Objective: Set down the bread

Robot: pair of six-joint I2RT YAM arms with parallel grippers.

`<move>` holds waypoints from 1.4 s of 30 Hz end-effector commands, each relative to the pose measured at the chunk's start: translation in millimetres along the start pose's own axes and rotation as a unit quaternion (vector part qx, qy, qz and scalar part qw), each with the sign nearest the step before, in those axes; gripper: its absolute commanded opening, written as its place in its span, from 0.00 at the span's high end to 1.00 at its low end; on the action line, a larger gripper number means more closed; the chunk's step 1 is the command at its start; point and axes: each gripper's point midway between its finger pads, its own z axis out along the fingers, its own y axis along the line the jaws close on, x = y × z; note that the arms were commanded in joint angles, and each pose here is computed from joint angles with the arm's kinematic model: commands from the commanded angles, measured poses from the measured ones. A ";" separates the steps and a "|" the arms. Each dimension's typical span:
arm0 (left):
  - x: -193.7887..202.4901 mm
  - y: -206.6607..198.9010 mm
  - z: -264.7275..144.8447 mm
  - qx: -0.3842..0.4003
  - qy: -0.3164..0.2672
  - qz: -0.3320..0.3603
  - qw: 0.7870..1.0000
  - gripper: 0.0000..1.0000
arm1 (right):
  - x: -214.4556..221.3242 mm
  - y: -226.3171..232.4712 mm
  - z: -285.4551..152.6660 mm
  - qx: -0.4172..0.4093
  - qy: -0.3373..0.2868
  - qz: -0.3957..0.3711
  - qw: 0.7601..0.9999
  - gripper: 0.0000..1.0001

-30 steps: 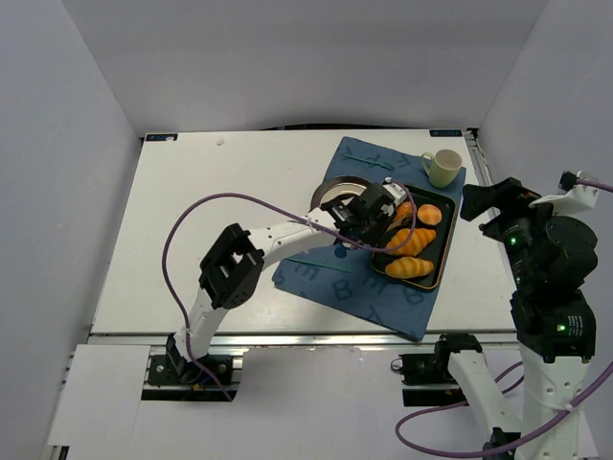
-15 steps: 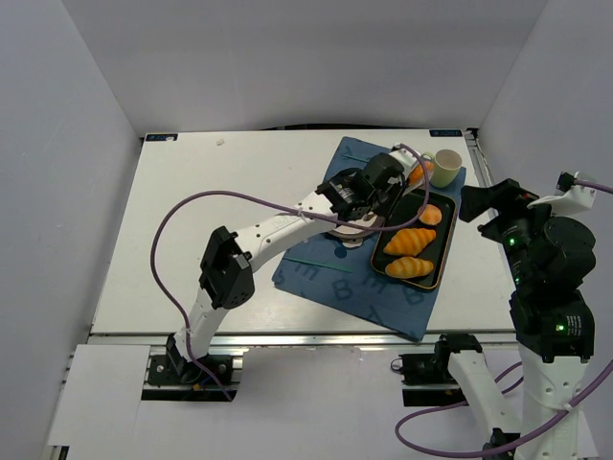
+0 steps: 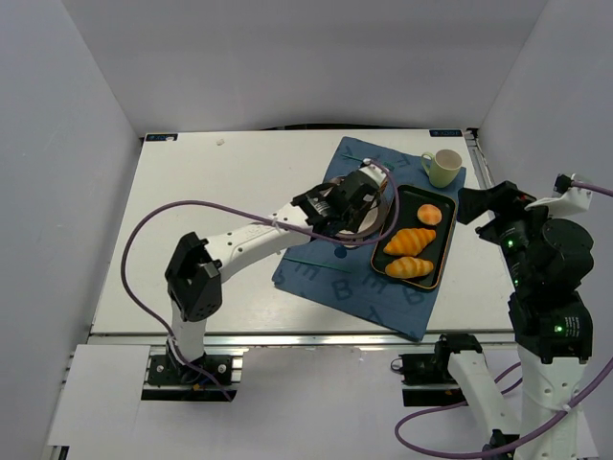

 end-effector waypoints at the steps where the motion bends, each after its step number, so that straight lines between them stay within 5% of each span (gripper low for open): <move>1: -17.5 20.5 -30.5 -0.023 -0.046 -0.033 0.998 0.71 | -6.5 7.1 0.3 -0.018 -0.016 0.005 1.000 0.11; 16: 39.3 36.2 -5.4 -0.049 0.000 -0.046 0.998 0.68 | -0.1 6.1 1.6 -0.021 -0.010 0.004 1.000 0.11; 22: 42.8 32.2 -2.5 -0.041 0.003 -0.054 0.998 0.41 | 3.1 5.4 3.5 -0.021 -0.006 0.003 1.000 0.11; 25: 40.6 32.9 -5.5 -0.040 0.000 -0.057 0.998 0.37 | 4.2 4.3 4.4 -0.019 -0.005 0.003 1.000 0.11; 42: -4.5 52.4 -58.9 -0.044 -0.060 -0.087 0.993 0.40 | 5.1 6.6 4.4 -0.025 -0.003 0.007 1.000 0.11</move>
